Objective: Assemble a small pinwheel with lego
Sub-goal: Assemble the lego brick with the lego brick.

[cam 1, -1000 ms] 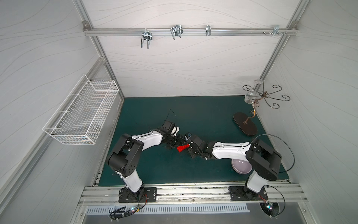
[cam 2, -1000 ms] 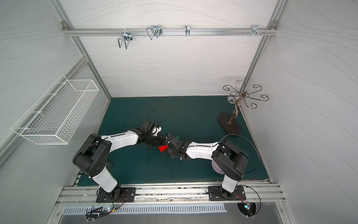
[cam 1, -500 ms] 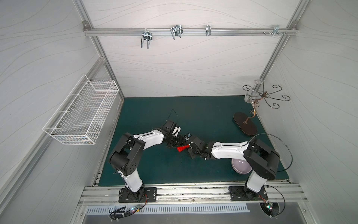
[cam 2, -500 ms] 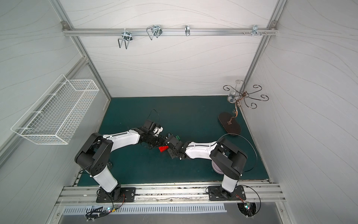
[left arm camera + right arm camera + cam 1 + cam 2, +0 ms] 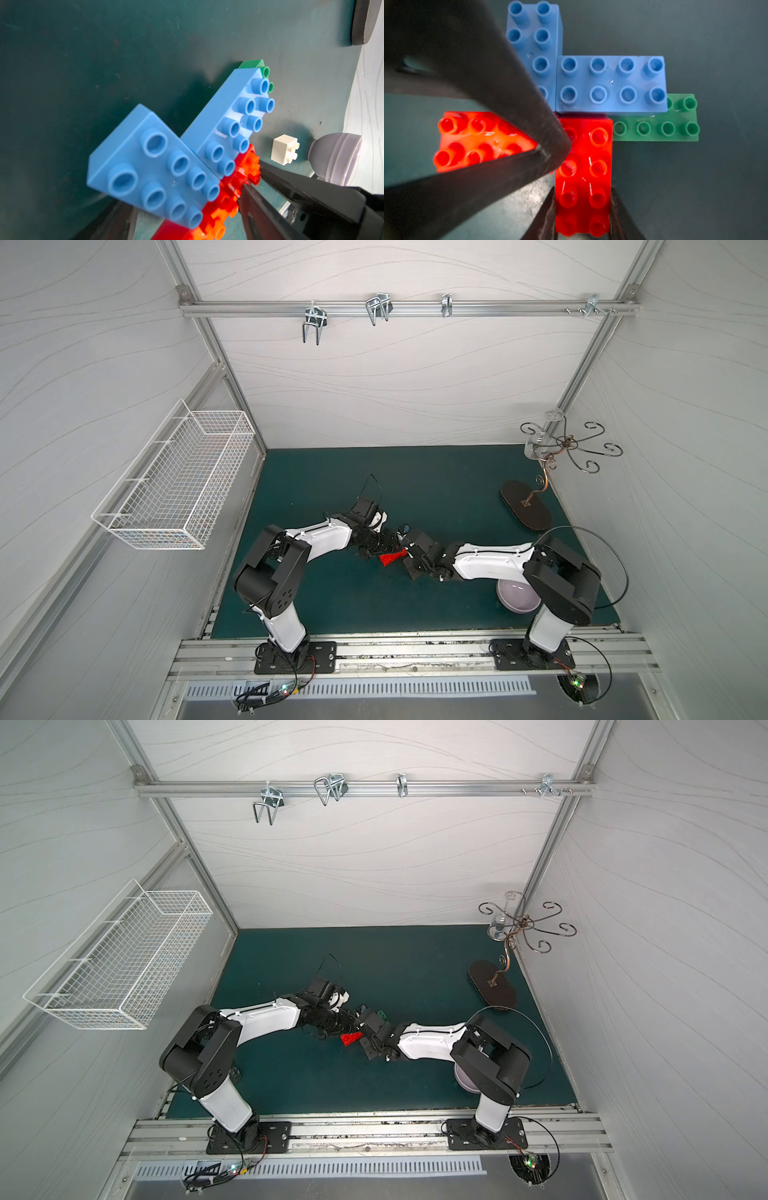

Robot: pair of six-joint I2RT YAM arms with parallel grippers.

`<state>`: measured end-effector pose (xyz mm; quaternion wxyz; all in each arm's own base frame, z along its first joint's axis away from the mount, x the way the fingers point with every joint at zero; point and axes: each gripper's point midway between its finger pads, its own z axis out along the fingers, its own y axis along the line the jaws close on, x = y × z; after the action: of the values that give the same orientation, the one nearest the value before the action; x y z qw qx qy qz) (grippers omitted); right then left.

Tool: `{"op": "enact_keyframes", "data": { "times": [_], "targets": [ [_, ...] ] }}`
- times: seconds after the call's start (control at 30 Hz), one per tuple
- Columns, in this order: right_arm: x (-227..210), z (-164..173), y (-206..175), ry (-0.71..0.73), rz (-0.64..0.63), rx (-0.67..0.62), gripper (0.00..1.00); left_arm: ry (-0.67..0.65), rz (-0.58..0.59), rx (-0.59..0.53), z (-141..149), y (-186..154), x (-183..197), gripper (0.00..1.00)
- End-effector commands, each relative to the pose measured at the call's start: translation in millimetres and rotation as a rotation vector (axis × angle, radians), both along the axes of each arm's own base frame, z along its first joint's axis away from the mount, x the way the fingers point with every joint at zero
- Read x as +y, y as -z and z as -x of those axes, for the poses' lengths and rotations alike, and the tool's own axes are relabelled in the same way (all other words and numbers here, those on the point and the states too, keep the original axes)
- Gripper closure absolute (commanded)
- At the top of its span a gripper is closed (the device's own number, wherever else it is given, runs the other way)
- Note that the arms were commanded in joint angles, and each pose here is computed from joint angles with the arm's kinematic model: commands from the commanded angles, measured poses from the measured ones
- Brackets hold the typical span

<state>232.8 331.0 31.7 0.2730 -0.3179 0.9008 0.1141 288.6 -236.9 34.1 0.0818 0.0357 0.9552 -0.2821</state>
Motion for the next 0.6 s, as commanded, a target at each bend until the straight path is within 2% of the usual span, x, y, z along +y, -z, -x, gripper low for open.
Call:
{"op": "enact_keyframes", "data": {
  "times": [0.0, 0.13, 0.2, 0.3, 0.57],
  "targets": [
    [-4, 5, -1, -0.018, 0.018, 0.046, 0.81, -0.024, -0.099, -0.003, 6, 8, 15, 0.18],
    [-1, 9, -2, -0.024, 0.014, 0.091, 0.82, -0.093, -0.053, -0.059, -10, -10, 12, 0.17],
    [1, 11, -7, -0.022, 0.004, 0.106, 0.82, -0.119, -0.068, -0.078, -14, -13, 16, 0.16],
    [-1, 12, -9, -0.013, 0.012, 0.14, 0.82, -0.116, -0.097, -0.085, -17, -12, 20, 0.16],
    [-5, 12, -7, 0.007, 0.001, 0.222, 0.82, -0.13, -0.053, -0.1, -24, -13, 14, 0.16]
  ]
}}
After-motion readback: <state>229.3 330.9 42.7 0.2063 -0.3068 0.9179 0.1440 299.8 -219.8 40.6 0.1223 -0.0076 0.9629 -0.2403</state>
